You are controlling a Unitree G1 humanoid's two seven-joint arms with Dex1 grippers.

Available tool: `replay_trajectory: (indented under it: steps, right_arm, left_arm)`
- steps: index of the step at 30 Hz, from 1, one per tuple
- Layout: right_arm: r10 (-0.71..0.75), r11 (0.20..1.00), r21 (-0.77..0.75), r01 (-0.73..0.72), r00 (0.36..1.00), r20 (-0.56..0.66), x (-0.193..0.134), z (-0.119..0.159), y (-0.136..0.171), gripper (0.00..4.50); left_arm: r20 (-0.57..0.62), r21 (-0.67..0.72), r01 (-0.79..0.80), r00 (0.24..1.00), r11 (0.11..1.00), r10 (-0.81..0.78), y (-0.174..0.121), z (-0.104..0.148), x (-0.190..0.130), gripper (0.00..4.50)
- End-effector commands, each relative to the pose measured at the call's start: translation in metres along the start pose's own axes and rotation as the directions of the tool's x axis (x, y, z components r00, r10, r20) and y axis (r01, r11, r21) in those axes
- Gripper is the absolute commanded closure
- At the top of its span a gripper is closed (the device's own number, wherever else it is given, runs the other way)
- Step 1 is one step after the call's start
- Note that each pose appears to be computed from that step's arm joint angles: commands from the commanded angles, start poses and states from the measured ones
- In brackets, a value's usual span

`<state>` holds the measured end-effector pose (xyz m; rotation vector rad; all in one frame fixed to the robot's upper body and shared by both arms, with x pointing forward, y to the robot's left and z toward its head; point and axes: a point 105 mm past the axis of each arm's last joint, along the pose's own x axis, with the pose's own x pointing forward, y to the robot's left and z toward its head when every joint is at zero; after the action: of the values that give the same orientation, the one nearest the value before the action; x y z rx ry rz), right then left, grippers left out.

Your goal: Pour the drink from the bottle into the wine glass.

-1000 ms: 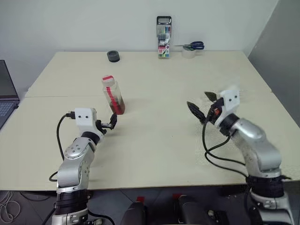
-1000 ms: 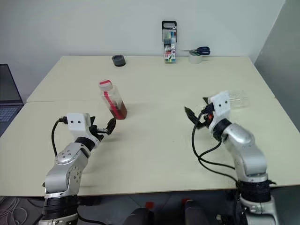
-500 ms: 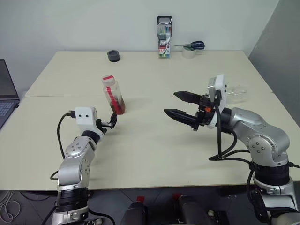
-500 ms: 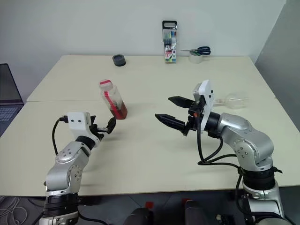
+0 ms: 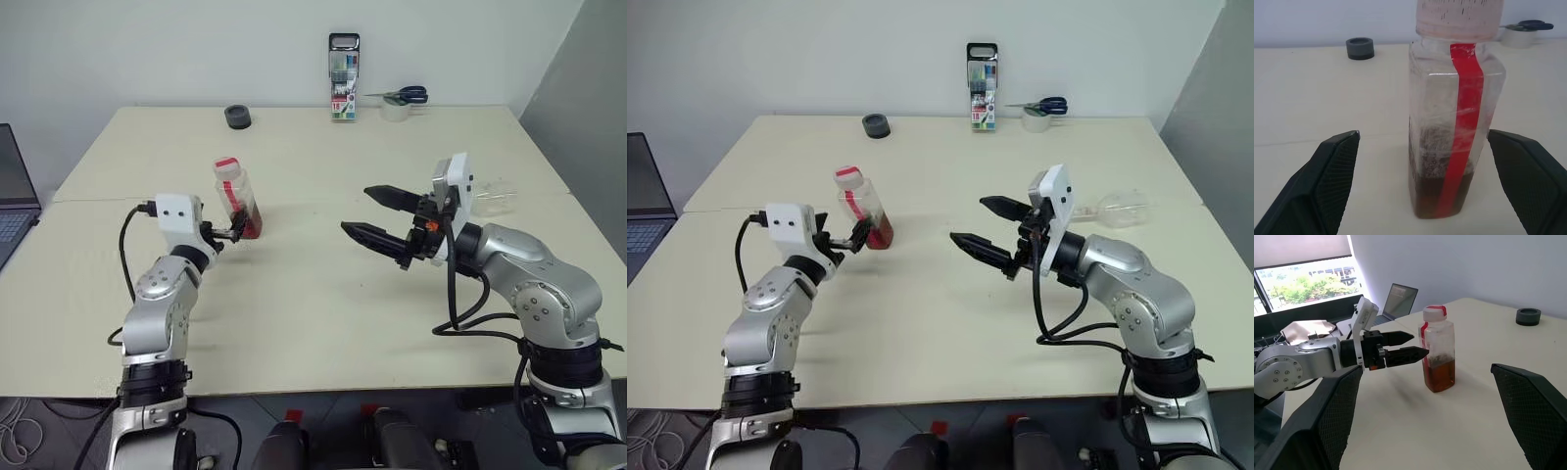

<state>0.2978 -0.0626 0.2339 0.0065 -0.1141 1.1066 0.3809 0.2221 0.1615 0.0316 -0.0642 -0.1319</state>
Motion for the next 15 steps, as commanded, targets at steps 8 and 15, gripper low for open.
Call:
replay_trajectory:
  steps: [8, 15]
  right_arm:
    - [0.0, 0.999, -0.045, 0.003, 0.999, 0.054, 0.0, 0.016, 0.005, 0.0]
    - [-0.016, 0.999, -0.043, 0.018, 0.998, 0.058, -0.001, 0.017, 0.003, 0.0]
  left_arm:
    - [0.101, 0.065, 0.022, 0.994, 0.998, -0.029, 0.0, 0.033, 0.023, 0.03]
    - [0.113, 0.062, 0.031, 0.993, 0.998, -0.038, -0.005, 0.033, 0.032, 0.03]
